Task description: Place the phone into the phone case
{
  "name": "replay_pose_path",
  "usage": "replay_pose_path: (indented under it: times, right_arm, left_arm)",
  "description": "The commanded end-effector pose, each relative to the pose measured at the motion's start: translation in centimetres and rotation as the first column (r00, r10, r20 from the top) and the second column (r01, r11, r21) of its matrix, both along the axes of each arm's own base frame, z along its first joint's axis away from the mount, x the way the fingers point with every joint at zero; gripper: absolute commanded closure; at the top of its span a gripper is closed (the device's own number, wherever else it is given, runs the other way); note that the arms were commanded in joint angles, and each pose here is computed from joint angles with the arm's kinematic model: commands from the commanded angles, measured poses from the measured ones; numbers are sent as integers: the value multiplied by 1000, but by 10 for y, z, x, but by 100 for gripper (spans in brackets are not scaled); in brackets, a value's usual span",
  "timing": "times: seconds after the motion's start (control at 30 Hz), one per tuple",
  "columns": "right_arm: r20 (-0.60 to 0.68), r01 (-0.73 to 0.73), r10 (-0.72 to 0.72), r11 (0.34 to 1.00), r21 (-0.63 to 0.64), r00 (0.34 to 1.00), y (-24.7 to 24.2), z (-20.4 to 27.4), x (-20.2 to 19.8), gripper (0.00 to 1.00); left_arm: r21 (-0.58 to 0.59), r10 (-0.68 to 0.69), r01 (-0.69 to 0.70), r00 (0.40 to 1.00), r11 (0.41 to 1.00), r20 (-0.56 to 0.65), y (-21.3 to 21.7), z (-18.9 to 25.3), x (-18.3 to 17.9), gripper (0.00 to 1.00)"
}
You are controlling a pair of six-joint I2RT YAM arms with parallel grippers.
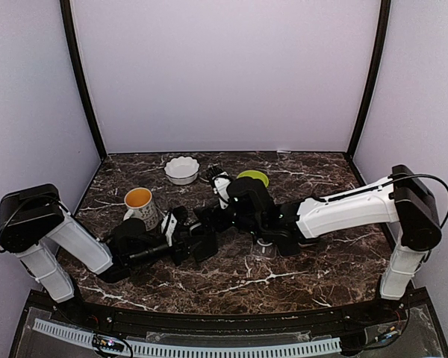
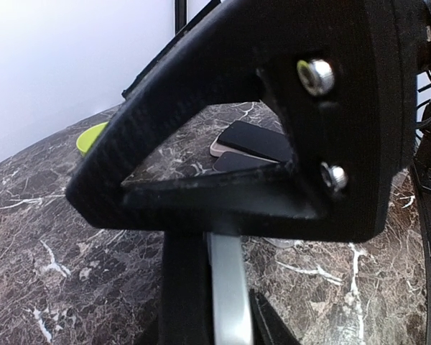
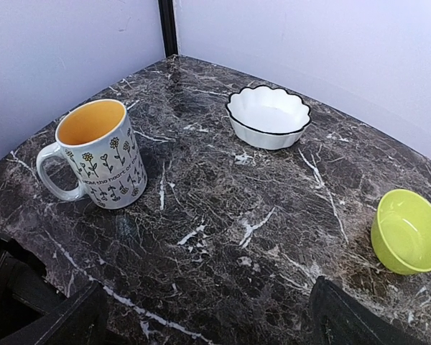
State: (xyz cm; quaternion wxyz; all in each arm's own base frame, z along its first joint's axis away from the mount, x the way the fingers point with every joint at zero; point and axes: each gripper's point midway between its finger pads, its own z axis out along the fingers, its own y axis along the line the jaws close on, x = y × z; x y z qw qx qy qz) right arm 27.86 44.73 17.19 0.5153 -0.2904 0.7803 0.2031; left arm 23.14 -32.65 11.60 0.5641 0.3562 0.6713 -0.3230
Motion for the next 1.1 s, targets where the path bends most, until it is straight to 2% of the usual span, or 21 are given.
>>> replay_pose_path:
  times: [0.0,0.33,0.97,1.07]
  right_arm:
    - [-18,-5,2,981,-196,1000,-17,-43,-8,2]
    - [8,12,-10,952,-305,1000,-20,-62,-13,2]
    - [26,28,-19,905,-424,999,-37,-85,-24,2]
    - [17,27,-21,895,-445,1000,-43,-92,-27,2]
  left_arm:
    - [17,-40,39,998,999,43,-6,9,-3,70]
    - [23,-60,59,997,998,54,-9,12,-5,69]
    - [24,-59,58,997,998,47,-5,13,-8,66]
    - [29,-70,69,997,997,38,-6,13,-10,62]
